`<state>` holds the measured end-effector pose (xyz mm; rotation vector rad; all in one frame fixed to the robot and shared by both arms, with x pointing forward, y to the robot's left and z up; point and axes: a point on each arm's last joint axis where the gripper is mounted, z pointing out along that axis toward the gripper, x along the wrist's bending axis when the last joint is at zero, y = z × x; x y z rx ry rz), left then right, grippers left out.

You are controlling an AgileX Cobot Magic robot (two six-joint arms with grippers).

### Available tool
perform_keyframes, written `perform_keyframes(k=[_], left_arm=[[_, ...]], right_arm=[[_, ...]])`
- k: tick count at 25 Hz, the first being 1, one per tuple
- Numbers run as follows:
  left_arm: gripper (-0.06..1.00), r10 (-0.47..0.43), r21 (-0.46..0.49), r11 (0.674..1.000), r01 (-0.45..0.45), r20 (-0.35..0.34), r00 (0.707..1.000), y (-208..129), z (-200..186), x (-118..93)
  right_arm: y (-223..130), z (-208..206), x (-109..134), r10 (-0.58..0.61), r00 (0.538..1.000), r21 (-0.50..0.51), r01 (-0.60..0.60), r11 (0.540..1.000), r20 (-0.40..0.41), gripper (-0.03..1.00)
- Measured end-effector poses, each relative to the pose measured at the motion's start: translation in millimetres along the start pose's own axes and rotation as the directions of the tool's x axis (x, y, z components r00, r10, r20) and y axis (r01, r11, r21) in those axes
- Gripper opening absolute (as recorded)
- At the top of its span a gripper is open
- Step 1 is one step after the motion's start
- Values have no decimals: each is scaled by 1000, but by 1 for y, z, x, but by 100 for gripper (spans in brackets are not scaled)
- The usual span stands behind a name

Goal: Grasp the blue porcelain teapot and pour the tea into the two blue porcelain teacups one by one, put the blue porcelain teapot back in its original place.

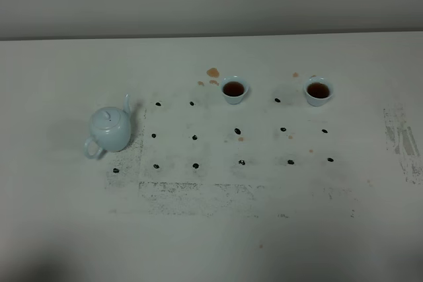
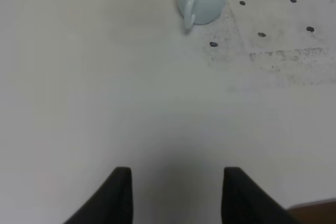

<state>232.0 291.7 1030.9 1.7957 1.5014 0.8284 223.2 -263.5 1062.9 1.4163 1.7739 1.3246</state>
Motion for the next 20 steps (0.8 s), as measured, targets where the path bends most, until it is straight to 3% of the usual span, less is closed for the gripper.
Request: perform_keyframes(k=[20], left_arm=[[42,0,0,1000,0,1,1000,0,0,0]], right_arm=[[0,0,0,0,1000,0,0,1000,0,24]])
